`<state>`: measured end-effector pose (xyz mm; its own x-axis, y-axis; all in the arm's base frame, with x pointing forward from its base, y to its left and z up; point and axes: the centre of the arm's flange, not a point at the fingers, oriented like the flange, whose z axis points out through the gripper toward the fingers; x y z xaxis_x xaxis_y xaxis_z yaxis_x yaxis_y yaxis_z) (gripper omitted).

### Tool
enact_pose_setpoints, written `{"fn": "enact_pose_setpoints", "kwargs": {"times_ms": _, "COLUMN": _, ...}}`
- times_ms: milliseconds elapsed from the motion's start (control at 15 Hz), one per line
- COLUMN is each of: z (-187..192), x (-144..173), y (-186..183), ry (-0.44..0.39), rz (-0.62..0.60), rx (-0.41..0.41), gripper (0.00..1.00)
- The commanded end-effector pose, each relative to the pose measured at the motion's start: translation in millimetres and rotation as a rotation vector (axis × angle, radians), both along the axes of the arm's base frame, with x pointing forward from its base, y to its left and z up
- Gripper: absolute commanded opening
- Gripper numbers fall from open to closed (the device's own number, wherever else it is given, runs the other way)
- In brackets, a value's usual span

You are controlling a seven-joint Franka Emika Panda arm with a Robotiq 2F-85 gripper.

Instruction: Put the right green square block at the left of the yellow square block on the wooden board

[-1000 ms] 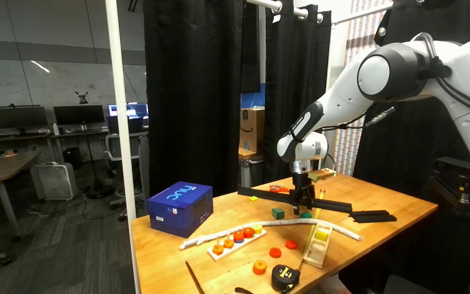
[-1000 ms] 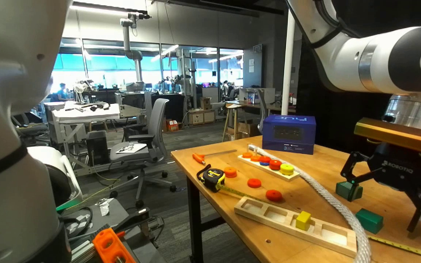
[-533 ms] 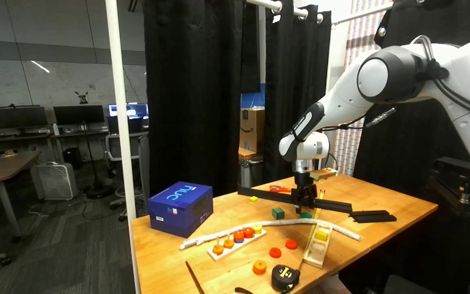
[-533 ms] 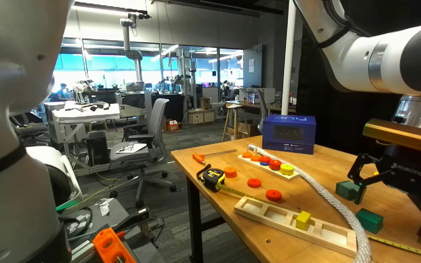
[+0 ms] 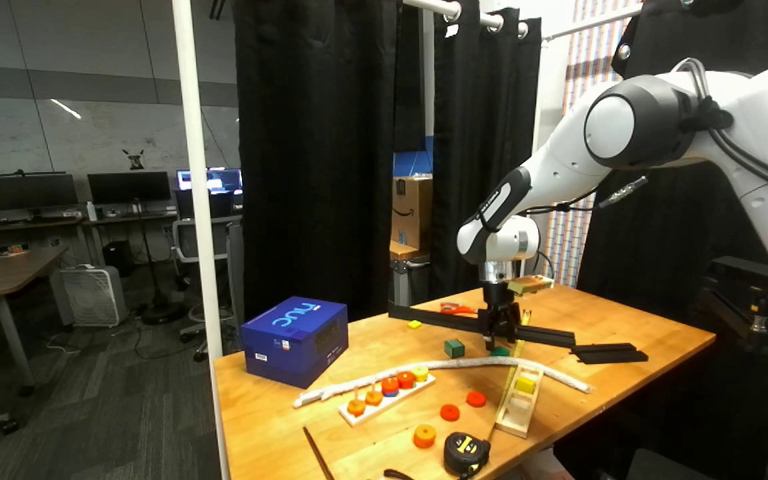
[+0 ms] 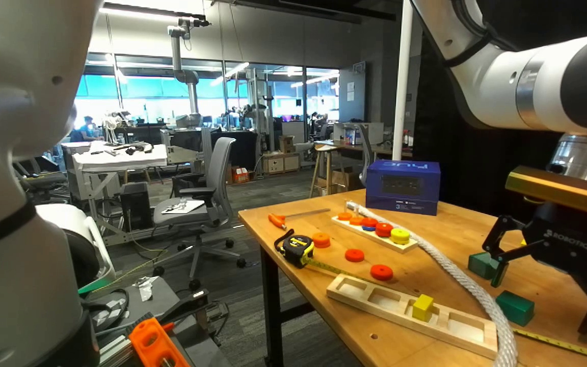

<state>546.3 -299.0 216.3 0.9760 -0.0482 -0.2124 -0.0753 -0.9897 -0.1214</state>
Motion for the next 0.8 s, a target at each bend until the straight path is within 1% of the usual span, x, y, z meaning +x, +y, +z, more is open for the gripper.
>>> {"fn": "enact_pose_setpoints", "kwargs": {"times_ms": 0, "z": 0.4, "x": 0.8, "y": -0.6, "ry": 0.001, "rz": 0.005, "rx": 0.032, "gripper": 1.00}}
{"fn": "enact_pose_setpoints", "kwargs": {"times_ms": 400, "z": -4.1, "x": 1.1, "y": 0.9, "ry": 0.007, "rz": 0.008, "rx": 0.040, "gripper": 1.00}}
{"fn": "enact_pose_setpoints", "kwargs": {"times_ms": 467, "z": -4.6, "x": 0.8, "y": 1.1, "ry": 0.006, "rz": 0.011, "rx": 0.041, "gripper": 0.89}}
{"fn": "enact_pose_setpoints", "kwargs": {"times_ms": 533, "z": -5.3, "x": 0.6, "y": 1.2, "ry": 0.006, "rz": 0.013, "rx": 0.040, "gripper": 0.75}}
{"fn": "enact_pose_setpoints", "kwargs": {"times_ms": 600, "z": -5.8, "x": 0.5, "y": 1.4, "ry": 0.006, "rz": 0.016, "rx": 0.041, "gripper": 0.68}}
{"fn": "enact_pose_setpoints", "kwargs": {"times_ms": 667, "z": -6.2, "x": 0.4, "y": 1.6, "ry": 0.007, "rz": 0.018, "rx": 0.042, "gripper": 0.58}}
{"fn": "enact_pose_setpoints", "kwargs": {"times_ms": 733, "z": -6.4, "x": 0.4, "y": 1.5, "ry": 0.006, "rz": 0.018, "rx": 0.042, "gripper": 0.50}}
